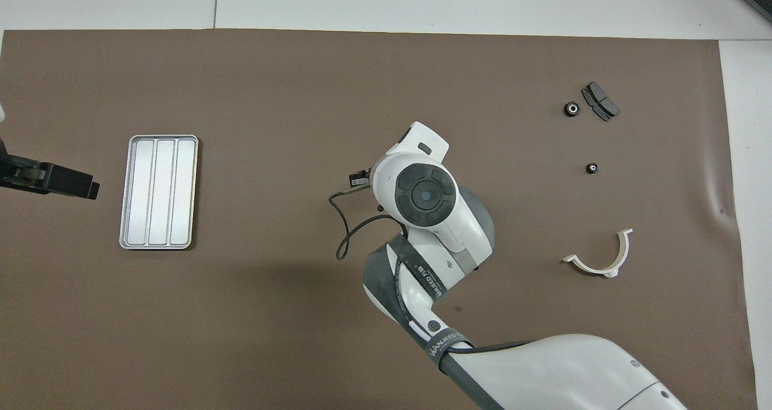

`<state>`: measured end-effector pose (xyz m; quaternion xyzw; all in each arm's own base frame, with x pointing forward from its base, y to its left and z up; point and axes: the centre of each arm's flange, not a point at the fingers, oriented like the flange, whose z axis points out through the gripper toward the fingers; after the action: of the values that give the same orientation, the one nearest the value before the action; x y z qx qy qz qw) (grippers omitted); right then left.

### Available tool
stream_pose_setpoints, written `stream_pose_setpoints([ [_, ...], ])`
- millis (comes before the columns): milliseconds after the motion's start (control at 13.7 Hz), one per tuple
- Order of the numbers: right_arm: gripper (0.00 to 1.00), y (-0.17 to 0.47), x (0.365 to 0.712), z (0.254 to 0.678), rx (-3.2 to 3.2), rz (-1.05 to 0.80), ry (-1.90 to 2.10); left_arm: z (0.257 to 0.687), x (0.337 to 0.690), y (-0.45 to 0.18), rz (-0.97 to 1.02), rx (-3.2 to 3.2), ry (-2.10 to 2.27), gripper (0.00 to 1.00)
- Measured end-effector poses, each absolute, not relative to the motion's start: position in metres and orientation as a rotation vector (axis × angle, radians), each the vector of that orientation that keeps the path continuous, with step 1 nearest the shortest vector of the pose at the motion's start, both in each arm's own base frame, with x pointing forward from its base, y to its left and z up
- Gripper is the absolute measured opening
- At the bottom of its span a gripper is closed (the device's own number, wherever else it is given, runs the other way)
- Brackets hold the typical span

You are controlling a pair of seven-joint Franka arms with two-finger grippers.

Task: Pick bearing gear from pile to tray

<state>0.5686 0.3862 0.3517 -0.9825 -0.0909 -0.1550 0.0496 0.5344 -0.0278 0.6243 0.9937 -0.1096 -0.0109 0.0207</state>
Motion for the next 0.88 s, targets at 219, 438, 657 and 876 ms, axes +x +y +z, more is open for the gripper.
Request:
stream_pose_setpoints([
  [219, 0.35, 0.408, 0.575, 0.335, -3.003, -0.533, -0.25, 0.624, 0.534, -0.028, -0.034, 3.081, -0.34, 1.0],
  [438, 0.38, 0.421, 0.583, 0.321, -2.998, -0.535, -0.182, 0.624, 0.534, -0.028, -0.034, 3.081, -0.34, 1.0],
  [657, 0.57, 0.439, 0.576, 0.324, -2.979, -0.537, -0.119, 0.624, 0.534, -0.028, -0.034, 3.081, -0.34, 1.0],
  [876, 0.74, 0.44, 0.576, 0.325, -2.979, -0.537, -0.094, 0.624, 0.534, -0.028, -0.034, 3.081, -0.34, 1.0],
])
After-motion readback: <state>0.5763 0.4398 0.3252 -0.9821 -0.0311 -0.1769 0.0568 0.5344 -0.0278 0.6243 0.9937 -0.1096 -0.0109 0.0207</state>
